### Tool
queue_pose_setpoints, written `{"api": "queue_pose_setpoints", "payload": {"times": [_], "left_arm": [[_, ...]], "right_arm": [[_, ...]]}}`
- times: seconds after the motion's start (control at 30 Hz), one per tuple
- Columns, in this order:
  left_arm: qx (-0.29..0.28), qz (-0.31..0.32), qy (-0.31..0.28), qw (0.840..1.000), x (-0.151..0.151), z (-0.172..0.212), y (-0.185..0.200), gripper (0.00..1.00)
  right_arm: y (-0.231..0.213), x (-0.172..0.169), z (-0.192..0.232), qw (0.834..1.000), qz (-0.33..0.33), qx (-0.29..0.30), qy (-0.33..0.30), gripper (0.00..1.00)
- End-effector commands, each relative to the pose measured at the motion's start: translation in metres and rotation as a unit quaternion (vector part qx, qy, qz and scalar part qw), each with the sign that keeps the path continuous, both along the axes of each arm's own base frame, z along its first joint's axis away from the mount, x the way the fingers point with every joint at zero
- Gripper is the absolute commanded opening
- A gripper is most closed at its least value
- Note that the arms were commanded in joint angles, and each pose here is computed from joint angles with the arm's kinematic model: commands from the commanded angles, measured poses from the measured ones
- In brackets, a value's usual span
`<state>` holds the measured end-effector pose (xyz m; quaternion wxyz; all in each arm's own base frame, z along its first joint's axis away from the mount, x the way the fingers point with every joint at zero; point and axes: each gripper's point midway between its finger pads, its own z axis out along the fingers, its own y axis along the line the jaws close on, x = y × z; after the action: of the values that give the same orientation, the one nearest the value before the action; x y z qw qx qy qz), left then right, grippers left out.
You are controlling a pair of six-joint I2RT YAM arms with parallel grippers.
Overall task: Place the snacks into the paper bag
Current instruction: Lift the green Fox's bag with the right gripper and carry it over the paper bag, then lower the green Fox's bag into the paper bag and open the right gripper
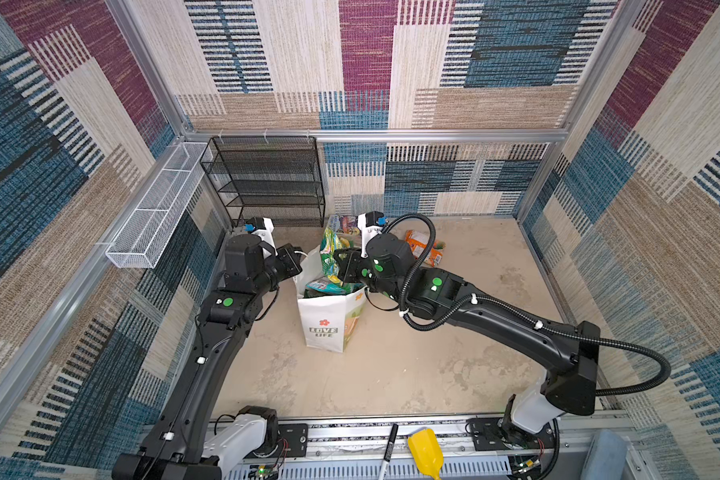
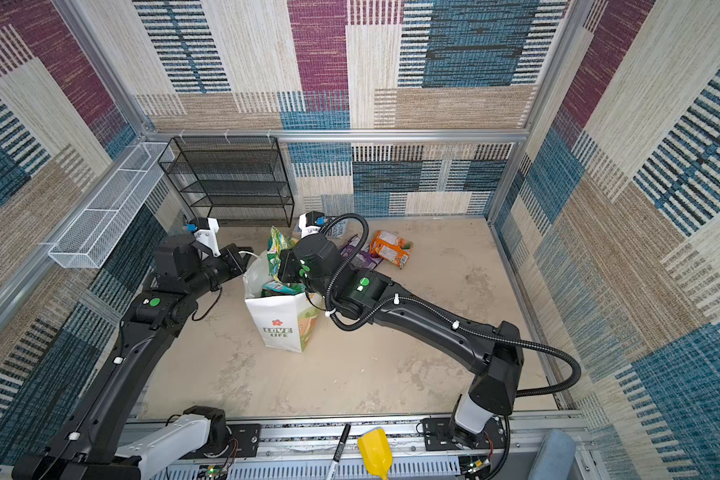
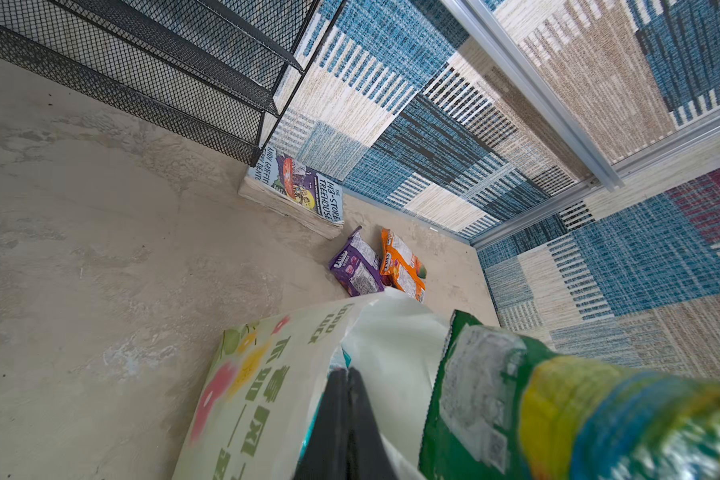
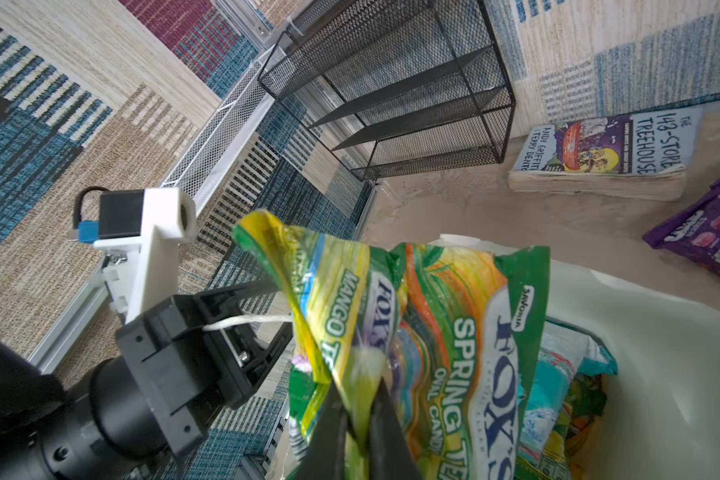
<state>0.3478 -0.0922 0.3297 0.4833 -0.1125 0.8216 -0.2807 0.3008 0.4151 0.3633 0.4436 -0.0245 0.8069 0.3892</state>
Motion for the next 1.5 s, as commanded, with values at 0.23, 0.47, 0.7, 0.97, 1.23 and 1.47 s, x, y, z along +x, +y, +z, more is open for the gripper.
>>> {"api": "queue_pose_setpoints", "payload": {"times": [0.23,0.47,0.7,0.97,1.23,1.47], "left_arm": [[-0.012,-0.002,-0.031,0.999,0.005,0.015,-0.002,0.0],[-0.012,-0.001,-0.029,0.999,0.005,0.015,-0.002,0.0],[-0.012,0.0,-0.029,1.0,0.005,0.014,-0.001,0.0],[-0.012,0.001,-0.027,1.0,0.006,0.013,0.0,0.0],[-0.014,0.002,-0.027,1.0,0.006,0.013,0.0,0.0],[-0.014,0.003,-0.027,1.0,0.007,0.013,0.001,0.0]], "right_arm": [[0.013,0.018,-0.034,0.998,-0.043,-0.015,0.053,0.0],[0.004,0.022,-0.066,0.989,-0.093,-0.04,0.112,0.03],[0.009,0.018,-0.1,0.978,-0.103,-0.076,0.166,0.08],[0.031,0.013,-0.096,0.983,-0.055,-0.092,0.15,0.5],[0.038,0.006,-0.061,0.994,0.001,-0.063,0.092,0.68],[0.043,0.002,-0.02,0.996,0.043,-0.075,0.034,0.81]]}}
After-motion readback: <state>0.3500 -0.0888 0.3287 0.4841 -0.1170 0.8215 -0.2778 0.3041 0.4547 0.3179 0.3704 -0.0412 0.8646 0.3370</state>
